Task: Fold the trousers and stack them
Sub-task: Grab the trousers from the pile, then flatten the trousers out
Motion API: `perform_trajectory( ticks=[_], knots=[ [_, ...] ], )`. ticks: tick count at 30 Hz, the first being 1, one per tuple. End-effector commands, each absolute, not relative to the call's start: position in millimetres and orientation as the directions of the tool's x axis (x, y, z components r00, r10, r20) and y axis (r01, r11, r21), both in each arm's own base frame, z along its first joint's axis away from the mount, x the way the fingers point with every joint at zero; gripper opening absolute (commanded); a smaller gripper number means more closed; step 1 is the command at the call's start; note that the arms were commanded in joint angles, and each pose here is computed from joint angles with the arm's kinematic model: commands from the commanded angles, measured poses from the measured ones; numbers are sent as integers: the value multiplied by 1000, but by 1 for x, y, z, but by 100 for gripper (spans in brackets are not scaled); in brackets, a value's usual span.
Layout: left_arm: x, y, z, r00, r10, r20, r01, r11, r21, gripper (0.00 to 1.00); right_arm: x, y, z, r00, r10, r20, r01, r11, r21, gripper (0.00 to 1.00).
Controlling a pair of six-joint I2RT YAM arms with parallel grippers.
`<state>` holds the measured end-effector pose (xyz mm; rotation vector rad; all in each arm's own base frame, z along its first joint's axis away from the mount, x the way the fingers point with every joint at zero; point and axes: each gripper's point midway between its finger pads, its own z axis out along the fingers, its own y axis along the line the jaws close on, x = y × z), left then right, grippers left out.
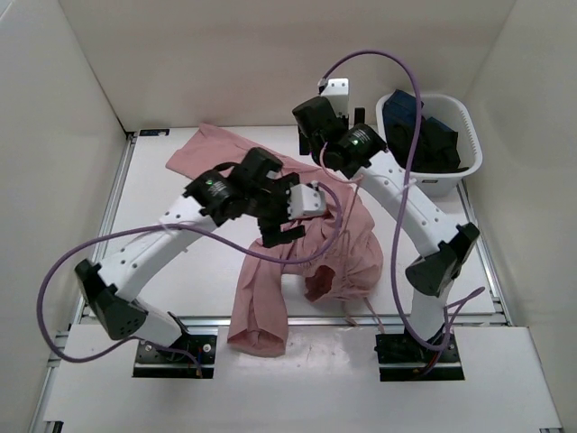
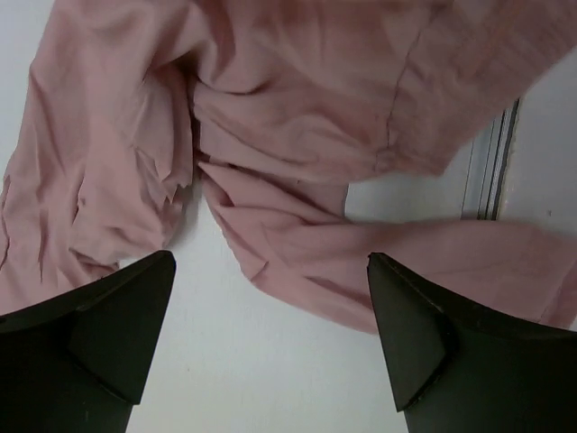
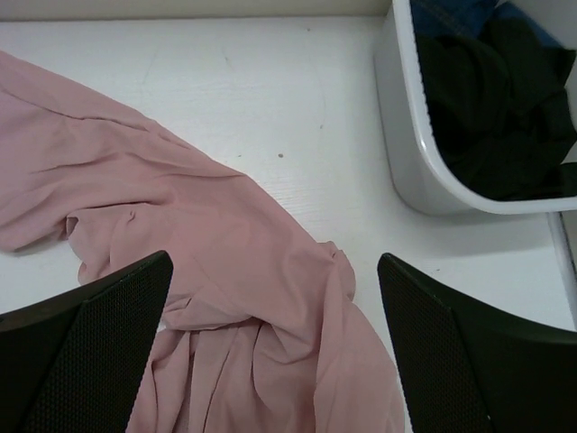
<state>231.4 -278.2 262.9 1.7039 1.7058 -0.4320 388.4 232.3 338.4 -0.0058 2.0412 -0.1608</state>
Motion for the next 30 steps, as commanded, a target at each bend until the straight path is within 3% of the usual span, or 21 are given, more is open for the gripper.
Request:
perform_trajectory(
  ticks=[1,4,8,14,16,21,24,30],
  knots=[
    [255,-301,307,144,687,-712,925,162,344,100,401,228,339,-459,48,-887,113,994,-4,99],
    [258,-327,341,121,593,-796,938,195,288,100,408,226,329,-469,91,-879,134,991,31,99],
    [238,-353,369,82,470,-879,977,136,164,100,415,211,325,-468,122,-875,178,983,42,99],
    [239,-375,369,27,431,-902,991,105,80,100,418,207,317,-470,162,-868,222,973,61,99],
    [232,-385,403,72,367,-927,986,112,121,100,421,187,312,-452,212,-866,311,948,69,99],
    [244,-375,401,152,455,-878,927,242,286,100,437,148,268,-469,451,-759,475,853,214,98],
    [253,-364,376,120,524,-844,908,285,306,100,445,135,255,-471,545,-694,525,805,276,97],
    [246,-383,372,97,483,-870,941,240,238,100,455,153,238,-492,600,-631,540,778,320,97]
  ],
)
